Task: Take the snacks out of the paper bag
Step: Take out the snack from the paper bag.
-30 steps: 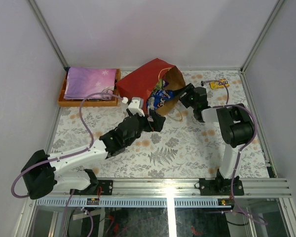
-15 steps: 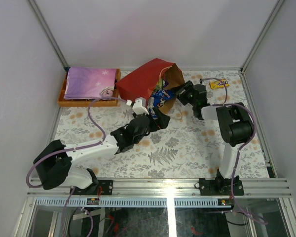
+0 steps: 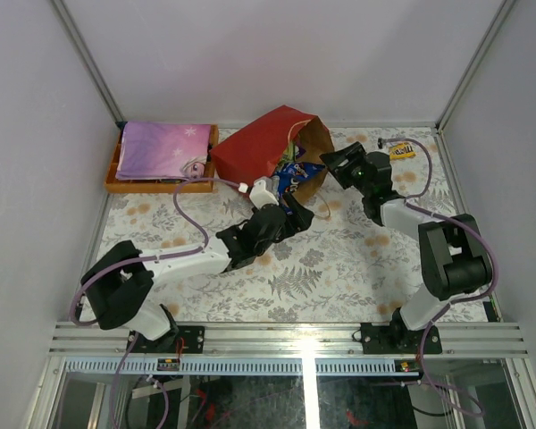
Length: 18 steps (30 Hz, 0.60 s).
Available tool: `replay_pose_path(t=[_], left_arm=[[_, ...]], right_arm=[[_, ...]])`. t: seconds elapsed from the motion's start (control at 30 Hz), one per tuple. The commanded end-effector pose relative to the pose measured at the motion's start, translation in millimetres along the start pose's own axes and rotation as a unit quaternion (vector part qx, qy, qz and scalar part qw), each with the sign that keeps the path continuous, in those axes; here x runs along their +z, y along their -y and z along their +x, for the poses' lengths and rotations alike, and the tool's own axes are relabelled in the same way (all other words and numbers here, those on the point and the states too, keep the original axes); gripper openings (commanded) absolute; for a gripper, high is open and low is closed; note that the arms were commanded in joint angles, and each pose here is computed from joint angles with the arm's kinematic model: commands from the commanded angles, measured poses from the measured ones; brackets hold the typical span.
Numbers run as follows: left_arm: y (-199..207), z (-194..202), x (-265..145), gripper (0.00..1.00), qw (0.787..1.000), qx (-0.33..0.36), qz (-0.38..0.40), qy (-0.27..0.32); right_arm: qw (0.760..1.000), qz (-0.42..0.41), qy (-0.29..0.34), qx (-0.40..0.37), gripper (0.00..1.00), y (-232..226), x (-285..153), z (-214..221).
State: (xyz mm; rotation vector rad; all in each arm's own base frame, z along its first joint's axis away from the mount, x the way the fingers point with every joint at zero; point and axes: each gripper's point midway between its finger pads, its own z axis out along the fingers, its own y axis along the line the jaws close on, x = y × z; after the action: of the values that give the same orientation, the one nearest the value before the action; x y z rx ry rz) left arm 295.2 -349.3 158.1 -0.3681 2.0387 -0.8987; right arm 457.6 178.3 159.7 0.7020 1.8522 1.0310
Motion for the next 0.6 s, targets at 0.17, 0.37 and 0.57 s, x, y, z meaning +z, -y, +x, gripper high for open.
replay_pose_path(t=[0.17, 0.37, 0.57], left_arm=[[-10, 7, 6, 0.74, 0.999, -0.037, -0.034, -0.011], [-21, 7, 4, 0.74, 0.998, -0.038, -0.054, -0.006], [-30, 10, 5, 0.74, 0.997, -0.032, -0.071, -0.007]], right_arm=[[0.999, -0.007, -0.032, 0.042, 0.62, -2, 26, 5], [0.997, 0.014, -0.053, 0.049, 0.61, 10, 56, 11], [0.997, 0.038, -0.055, 0.044, 0.60, 25, 70, 13]])
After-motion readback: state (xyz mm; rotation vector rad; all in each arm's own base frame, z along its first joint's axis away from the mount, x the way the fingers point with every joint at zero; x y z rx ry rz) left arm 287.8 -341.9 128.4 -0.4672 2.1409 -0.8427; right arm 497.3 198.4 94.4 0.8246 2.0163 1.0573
